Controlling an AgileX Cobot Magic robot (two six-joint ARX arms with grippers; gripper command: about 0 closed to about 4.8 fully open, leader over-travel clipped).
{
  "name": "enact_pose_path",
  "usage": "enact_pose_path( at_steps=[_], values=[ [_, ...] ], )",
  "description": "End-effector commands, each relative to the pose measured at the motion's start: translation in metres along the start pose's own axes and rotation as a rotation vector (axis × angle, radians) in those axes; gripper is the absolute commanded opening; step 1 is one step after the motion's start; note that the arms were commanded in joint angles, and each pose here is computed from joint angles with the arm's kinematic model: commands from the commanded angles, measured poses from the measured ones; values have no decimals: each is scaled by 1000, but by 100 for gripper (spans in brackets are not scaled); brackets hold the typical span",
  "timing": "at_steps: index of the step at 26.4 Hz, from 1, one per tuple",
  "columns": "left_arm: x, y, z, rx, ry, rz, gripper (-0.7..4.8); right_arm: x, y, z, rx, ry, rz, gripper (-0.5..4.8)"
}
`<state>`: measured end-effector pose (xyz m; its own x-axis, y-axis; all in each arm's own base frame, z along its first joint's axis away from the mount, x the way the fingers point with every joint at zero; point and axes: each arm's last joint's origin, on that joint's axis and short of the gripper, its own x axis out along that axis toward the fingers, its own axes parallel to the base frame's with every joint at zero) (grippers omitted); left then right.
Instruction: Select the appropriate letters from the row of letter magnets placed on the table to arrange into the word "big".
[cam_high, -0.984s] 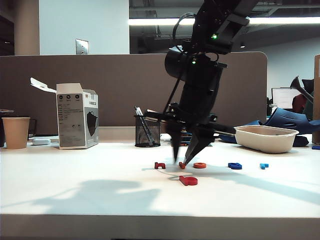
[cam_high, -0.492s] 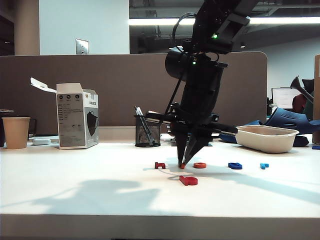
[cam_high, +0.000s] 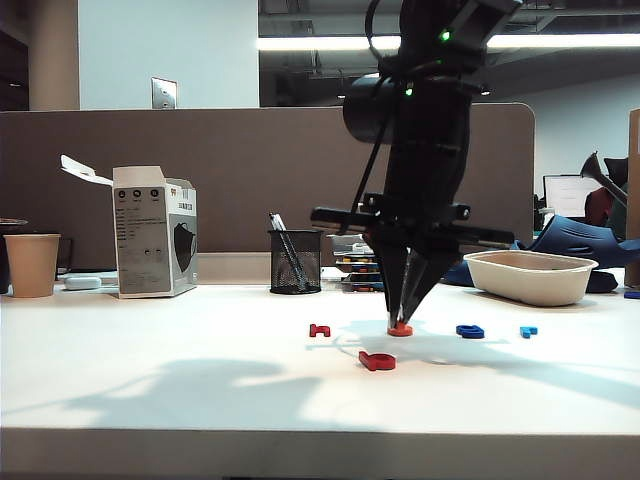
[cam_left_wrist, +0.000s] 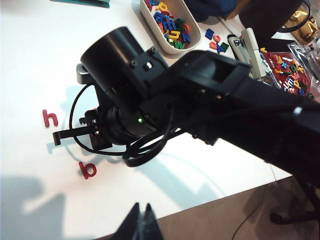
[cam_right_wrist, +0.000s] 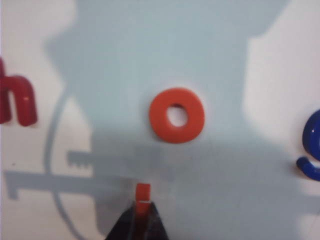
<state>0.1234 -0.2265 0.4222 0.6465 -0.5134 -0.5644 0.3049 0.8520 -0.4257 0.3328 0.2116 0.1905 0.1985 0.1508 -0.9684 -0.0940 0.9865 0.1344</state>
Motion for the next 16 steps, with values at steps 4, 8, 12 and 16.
enact_pose_path(
  at_steps=[4, 8, 12, 16],
  values=[
    [-2, -1, 1, -3, -11, -9, -5, 1, -1, -13, -37, 84, -67, -8],
    [-2, -1, 1, -3, -11, -9, -5, 3, 0, -19, -49, 110, -85, -8],
    [-2, -1, 1, -3, -11, -9, -5, 3, 4, -24, -67, 118, -106, -8],
    [-2, -1, 1, -3, -11, -9, -5, 3, 10, -28, -85, 126, -112, -8]
  ],
)
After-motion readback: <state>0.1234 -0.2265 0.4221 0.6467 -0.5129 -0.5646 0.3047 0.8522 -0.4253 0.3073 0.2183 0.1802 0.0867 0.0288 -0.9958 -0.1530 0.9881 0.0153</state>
